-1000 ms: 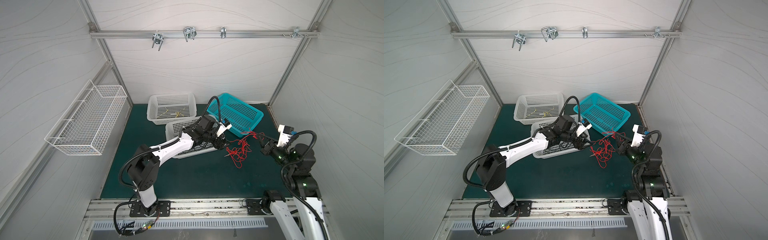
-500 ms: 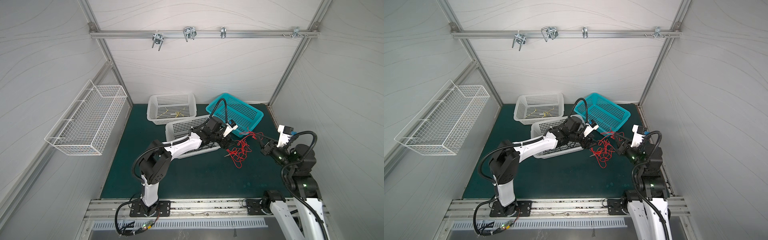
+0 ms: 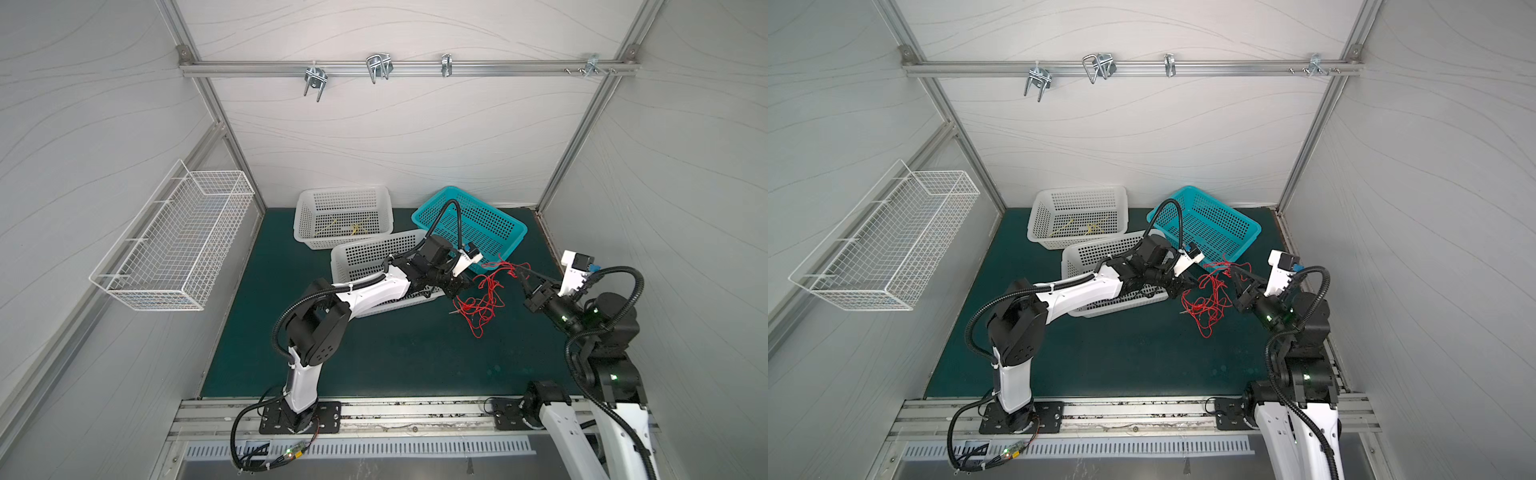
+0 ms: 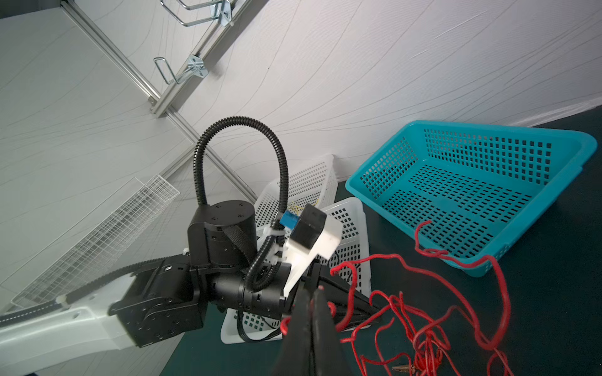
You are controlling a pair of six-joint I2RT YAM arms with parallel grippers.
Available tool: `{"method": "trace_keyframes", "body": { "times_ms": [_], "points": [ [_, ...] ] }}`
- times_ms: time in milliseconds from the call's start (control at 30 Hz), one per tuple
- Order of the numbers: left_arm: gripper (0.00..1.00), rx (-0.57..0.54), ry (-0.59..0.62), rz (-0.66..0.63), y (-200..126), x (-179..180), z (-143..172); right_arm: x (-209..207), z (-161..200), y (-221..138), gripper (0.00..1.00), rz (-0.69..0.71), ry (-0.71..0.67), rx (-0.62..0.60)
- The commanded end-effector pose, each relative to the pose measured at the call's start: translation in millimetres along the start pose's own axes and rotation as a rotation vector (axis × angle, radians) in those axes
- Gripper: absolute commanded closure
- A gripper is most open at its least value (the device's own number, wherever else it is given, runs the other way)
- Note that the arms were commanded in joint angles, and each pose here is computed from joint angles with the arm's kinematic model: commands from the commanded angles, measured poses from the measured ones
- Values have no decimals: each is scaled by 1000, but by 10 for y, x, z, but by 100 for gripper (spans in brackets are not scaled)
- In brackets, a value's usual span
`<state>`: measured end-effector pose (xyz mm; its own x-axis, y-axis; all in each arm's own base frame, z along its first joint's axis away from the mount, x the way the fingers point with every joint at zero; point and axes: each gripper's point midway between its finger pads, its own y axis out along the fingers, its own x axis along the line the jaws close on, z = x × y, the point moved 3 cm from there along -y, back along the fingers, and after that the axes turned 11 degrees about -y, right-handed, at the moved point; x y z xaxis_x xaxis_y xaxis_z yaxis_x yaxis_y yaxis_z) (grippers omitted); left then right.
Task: Untangle and sort cables by color
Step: Untie the cable.
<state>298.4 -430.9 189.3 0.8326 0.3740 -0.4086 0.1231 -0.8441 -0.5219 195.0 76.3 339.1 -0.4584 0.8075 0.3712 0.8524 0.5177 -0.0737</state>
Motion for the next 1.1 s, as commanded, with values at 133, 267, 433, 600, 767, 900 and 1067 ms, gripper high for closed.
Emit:
{"method": "trace_keyframes", "body": {
  "times_ms": [133, 267, 433, 600, 767, 900, 1067],
  "points": [
    [100, -154, 39, -31, -421, -287, -685, -253, 146, -21, 100, 160, 12, 40],
    [100, -202, 47, -132, -697, -313, -899, -484, 366, 4, 100, 266, 50, 88],
    [100, -276, 78, -232, -1101, -388, -1094, -801, 690, -5, 100, 427, 115, 167],
    [100, -348, 133, -317, -1525, -494, -1227, -1082, 981, -86, 100, 597, 174, 238],
    [100, -431, 175, -405, -1950, -588, -1347, -1229, 1142, -137, 100, 689, 192, 280],
    [100, -503, 207, -456, -2272, -688, -1447, -1278, 1224, -131, 100, 705, 197, 299],
    [100, -557, 226, -469, -2471, -773, -1512, -1264, 1243, -91, 100, 678, 184, 315]
  ]
}}
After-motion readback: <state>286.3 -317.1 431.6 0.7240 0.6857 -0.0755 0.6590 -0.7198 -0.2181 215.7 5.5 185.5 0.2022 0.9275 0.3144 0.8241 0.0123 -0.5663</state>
